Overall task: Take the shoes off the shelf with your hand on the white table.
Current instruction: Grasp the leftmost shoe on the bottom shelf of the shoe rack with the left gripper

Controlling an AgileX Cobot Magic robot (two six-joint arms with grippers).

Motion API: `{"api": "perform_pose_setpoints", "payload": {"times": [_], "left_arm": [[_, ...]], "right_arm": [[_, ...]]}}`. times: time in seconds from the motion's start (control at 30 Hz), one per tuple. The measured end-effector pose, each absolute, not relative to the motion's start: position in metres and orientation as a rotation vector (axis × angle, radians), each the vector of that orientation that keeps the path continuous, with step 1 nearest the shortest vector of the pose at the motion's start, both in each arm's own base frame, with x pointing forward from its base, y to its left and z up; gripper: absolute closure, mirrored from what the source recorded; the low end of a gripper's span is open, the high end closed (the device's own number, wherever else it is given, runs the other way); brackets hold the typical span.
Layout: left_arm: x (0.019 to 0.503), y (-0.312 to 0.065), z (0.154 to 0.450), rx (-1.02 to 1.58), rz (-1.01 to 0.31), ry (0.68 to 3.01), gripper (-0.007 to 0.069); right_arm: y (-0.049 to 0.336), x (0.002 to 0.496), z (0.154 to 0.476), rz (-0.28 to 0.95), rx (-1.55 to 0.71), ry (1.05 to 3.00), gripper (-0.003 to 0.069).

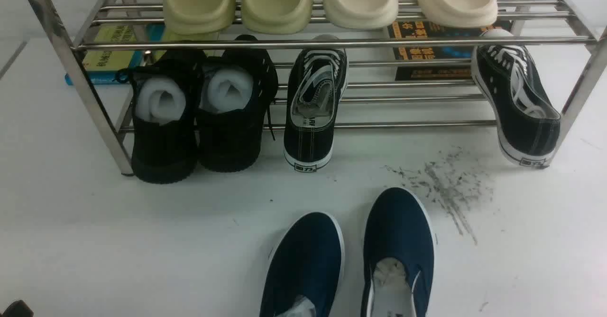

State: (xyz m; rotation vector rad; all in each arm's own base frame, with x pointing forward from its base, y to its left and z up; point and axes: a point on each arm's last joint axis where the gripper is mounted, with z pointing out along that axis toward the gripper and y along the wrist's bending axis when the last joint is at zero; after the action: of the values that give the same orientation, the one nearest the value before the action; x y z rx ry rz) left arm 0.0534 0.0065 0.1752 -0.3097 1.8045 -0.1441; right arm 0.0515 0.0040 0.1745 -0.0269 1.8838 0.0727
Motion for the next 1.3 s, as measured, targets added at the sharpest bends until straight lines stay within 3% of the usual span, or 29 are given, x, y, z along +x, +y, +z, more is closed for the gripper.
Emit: {"api": "perform_pose_setpoints", "payload": {"times": [0.87, 1.1, 1.3], "left_arm": [[0.0534, 0.0063, 0.1752, -0.336, -0.168, 1.801, 0.0383], [0.0534, -0.0004, 0.1748, -0.757, -0.593, 1.718, 0.0383], [0.0534, -0.0012, 0.1748, -0.867, -0.689, 1.683, 0.0383]], "right_arm": [[0.0040, 0.0515, 0.1745, 0.073, -0.027, 1.884, 0.0421], [0.0040, 0.0515, 0.1746, 0.073, -0.026, 1.884, 0.0421], [0.0040, 0.0515, 0.1746, 0.073, -0.026, 1.884, 0.0421]]}}
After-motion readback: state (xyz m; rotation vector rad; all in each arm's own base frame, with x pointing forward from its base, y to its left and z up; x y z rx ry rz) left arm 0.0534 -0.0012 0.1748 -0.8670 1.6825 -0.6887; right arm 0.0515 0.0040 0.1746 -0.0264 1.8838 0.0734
